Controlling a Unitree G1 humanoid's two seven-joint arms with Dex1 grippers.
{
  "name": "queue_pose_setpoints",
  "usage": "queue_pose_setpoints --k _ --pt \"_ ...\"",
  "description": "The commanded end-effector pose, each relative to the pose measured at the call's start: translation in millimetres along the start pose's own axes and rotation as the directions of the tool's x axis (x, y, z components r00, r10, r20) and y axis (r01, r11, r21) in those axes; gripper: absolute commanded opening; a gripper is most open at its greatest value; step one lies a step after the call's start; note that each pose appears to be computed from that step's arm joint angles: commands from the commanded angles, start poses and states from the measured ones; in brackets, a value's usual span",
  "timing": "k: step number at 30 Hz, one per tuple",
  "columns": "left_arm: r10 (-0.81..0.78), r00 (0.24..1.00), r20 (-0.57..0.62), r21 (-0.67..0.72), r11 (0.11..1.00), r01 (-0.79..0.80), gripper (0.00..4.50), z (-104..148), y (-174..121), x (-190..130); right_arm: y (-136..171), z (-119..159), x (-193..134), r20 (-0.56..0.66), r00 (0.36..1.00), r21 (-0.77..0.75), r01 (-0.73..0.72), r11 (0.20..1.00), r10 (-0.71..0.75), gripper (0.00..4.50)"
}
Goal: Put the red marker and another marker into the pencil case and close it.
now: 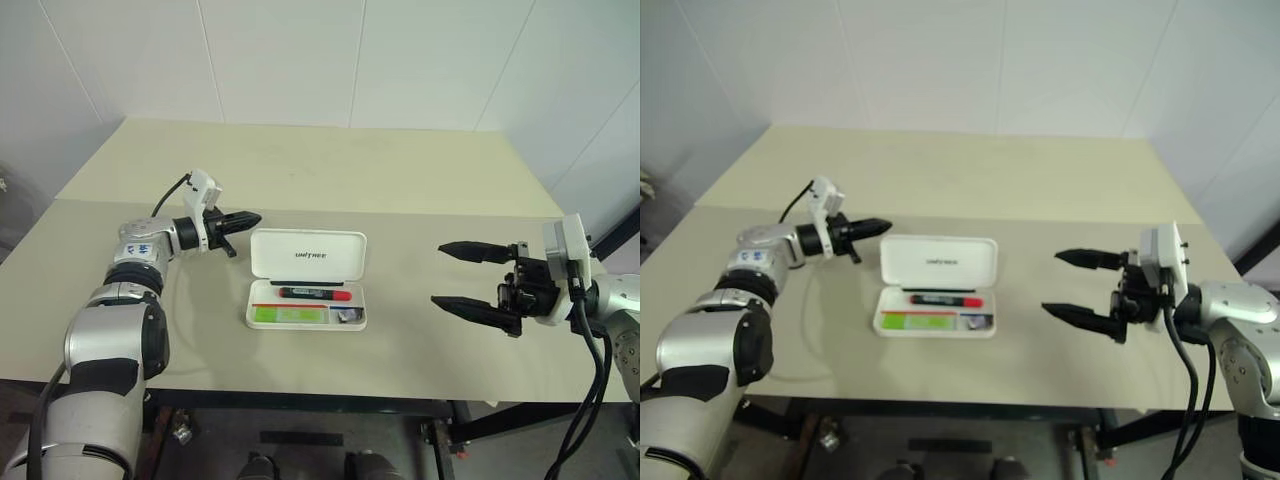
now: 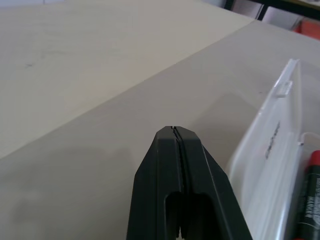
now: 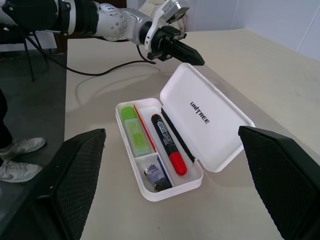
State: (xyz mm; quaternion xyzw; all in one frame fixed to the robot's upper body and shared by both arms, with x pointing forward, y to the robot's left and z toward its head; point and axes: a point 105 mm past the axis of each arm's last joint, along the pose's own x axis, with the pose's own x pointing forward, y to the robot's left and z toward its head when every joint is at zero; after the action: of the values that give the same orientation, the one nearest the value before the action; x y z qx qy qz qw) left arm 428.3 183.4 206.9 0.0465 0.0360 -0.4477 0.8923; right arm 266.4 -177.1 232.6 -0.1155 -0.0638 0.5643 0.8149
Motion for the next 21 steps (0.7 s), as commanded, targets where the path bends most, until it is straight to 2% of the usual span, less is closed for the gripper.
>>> queue_pose_setpoints --k 1,6,9,14,21 --pt "-0.109 0.994 -0.022 -0.007 0.994 0.109 0.02 4.6 -10.2 -1.7 1.2 10.7 0.1 0.004 1.000 -0.063 0.001 0.998 -0.001 4.50" --pt "-0.154 0.976 -0.155 -0.013 0.988 0.153 0.02 -11.6 -13.8 -7.7 0.5 11.6 0.5 0.002 1.000 -0.074 0.011 0.997 -0.011 4.50" --pt "-0.158 0.973 -0.168 -0.011 0.987 0.159 0.02 -12.3 -14.5 -7.0 -0.5 11.8 1.3 0.002 1.000 -0.079 0.017 0.997 -0.017 4.50" --pt "-0.306 0.924 -0.228 -0.020 0.951 0.309 0.02 -15.4 -31.0 -8.0 1.4 12.3 1.1 0.004 1.000 -0.081 0.016 0.997 -0.016 4.50" --pt "-0.452 0.827 -0.335 0.041 0.870 0.492 0.02 -14.6 -49.9 -6.7 0.6 13.5 -6.7 -0.015 1.000 -0.085 -0.018 0.996 0.017 4.50"
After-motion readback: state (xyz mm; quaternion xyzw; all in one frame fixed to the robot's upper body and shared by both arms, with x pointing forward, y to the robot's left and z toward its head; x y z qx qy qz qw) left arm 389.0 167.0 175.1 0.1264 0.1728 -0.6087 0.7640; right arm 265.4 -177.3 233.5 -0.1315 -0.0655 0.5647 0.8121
